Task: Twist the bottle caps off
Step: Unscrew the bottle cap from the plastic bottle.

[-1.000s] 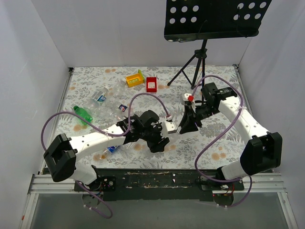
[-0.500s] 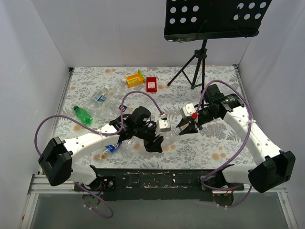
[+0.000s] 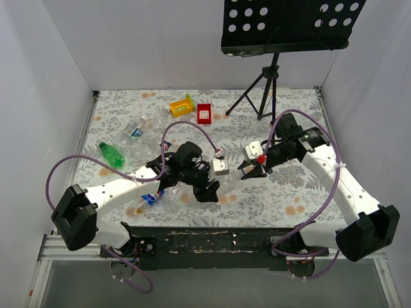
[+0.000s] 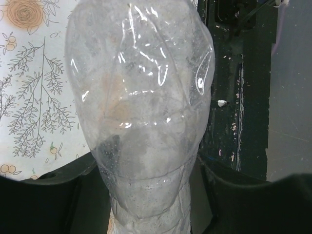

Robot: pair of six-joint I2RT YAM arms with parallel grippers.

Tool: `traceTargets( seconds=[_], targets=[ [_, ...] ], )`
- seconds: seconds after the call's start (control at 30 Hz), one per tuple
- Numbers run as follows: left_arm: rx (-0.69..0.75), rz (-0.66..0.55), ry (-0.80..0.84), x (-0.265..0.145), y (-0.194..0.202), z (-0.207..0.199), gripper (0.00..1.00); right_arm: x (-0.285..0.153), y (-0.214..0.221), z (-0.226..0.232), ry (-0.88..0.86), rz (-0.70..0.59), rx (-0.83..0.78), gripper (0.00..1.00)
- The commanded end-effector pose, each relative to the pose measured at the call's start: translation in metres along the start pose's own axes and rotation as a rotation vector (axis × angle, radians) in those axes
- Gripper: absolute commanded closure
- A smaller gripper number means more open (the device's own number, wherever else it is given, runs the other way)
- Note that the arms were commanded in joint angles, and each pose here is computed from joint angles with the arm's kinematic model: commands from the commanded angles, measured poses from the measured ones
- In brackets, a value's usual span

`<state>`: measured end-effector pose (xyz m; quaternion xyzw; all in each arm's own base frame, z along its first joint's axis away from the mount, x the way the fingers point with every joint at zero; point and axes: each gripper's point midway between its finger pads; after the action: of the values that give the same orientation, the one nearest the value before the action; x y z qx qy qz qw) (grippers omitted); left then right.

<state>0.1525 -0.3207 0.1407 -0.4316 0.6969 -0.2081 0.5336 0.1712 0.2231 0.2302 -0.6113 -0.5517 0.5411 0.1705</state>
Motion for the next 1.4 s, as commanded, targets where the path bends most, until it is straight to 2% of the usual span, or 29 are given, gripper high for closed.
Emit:
traceTargets(
  seconds=[0.0, 0.33, 0.67, 0.77, 1.03, 1.37],
  targets=[
    [0.058, -0.109, -0.032, -0.014, -0.027, 0.0, 0.94, -0.001, 0.003, 0.005, 0.009, 0.028, 0.017, 0.89],
    [0.06, -0.12, -0.064, -0.017, -0.029, 0.003, 0.95, 0.0, 0.003, -0.001, 0.021, 0.022, 0.087, 0.77],
    [0.054, -0.113, -0.072, -0.017, -0.024, 0.004, 0.95, -0.006, 0.005, -0.012, 0.063, 0.069, 0.192, 0.37],
    [0.058, -0.117, -0.081, -0.019, -0.025, 0.005, 0.95, -0.008, 0.003, -0.01, 0.064, 0.066, 0.19, 0.3],
    [0.058, -0.115, -0.086, -0.02, -0.024, 0.005, 0.95, -0.014, 0.004, -0.007, 0.08, 0.075, 0.196, 0.21],
    [0.052, -0.114, -0.091, -0.023, -0.02, 0.003, 0.95, -0.033, 0.005, -0.01, 0.173, 0.056, 0.227, 0.19]
  ],
)
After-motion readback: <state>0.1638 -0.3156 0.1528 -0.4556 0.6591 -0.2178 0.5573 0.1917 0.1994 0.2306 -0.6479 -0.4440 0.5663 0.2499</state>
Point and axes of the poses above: each gripper's point midway between its finger pads, its own x axis out along the fingers, its own z axis along the line the jaws close on, y = z × x, and after that the axes turned 10 degrees about -x, right-handed
